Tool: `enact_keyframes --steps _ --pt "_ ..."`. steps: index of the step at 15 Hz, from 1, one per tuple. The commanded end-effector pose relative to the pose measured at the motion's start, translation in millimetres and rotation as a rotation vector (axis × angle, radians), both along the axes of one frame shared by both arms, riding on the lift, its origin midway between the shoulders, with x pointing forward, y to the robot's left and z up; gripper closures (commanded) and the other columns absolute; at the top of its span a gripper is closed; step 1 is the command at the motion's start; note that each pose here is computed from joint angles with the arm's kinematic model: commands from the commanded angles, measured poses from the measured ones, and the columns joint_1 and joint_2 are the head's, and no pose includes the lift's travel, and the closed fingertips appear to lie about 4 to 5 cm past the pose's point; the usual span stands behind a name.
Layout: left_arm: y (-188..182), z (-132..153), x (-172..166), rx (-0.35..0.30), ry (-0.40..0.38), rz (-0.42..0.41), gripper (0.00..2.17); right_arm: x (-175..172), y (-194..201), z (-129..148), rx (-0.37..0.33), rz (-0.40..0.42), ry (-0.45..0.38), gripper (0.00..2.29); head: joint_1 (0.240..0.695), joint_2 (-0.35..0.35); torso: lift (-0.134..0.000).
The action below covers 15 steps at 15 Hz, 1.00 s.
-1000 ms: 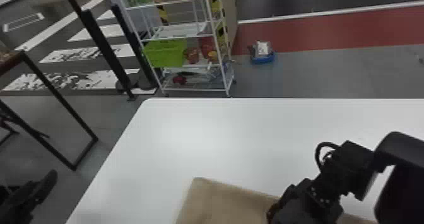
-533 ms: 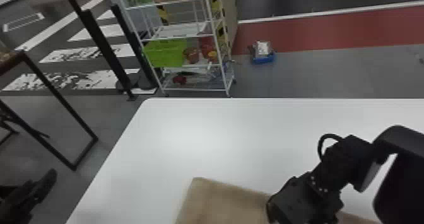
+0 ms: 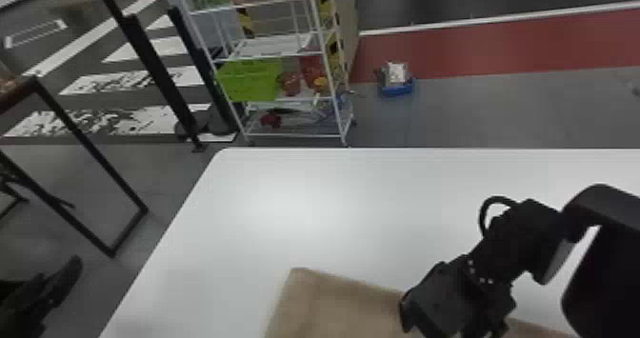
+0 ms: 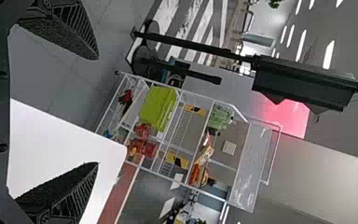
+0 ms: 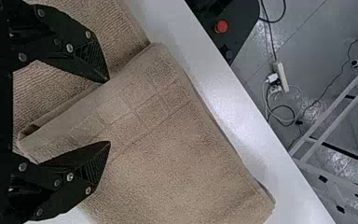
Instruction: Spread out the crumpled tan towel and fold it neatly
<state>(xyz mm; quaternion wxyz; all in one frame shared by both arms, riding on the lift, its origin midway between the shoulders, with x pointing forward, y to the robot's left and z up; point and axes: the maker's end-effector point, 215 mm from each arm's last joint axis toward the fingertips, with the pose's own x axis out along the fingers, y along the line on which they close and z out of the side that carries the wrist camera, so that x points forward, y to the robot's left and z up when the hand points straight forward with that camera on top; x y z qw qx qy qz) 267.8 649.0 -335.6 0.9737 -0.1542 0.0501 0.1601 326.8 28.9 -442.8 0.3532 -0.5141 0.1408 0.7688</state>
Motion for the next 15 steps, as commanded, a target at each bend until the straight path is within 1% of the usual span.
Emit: enact_keyframes --steps 1,3,7,12,15 --pt "0.0 -1.5 -0.2 -0.003 0.001 0.000 0.08 -2.7 -0.4 -2.7 -0.010 0.013 -0.004 0.49 0.695 0.350 -0.122" --pt "0.6 -1.3 -0.8 -0.002 0.001 0.002 0.08 -3.7 0.7 -3.5 -0.010 0.018 -0.006 0.52 0.695 0.350 -0.122" --pt "1.0 -1.4 -0.8 -0.002 0.002 0.002 0.08 -1.0 1.9 -0.9 -0.006 0.004 -0.002 0.68 0.695 0.350 -0.122" --pt "2.8 0.5 -1.7 0.001 -0.001 0.004 0.08 4.9 6.7 7.5 0.013 -0.023 0.007 0.68 0.695 0.350 -0.122" --pt "3.1 1.1 -1.5 0.002 -0.001 0.004 0.08 5.9 8.8 7.9 0.015 -0.024 0.004 0.68 0.695 0.350 -0.122"
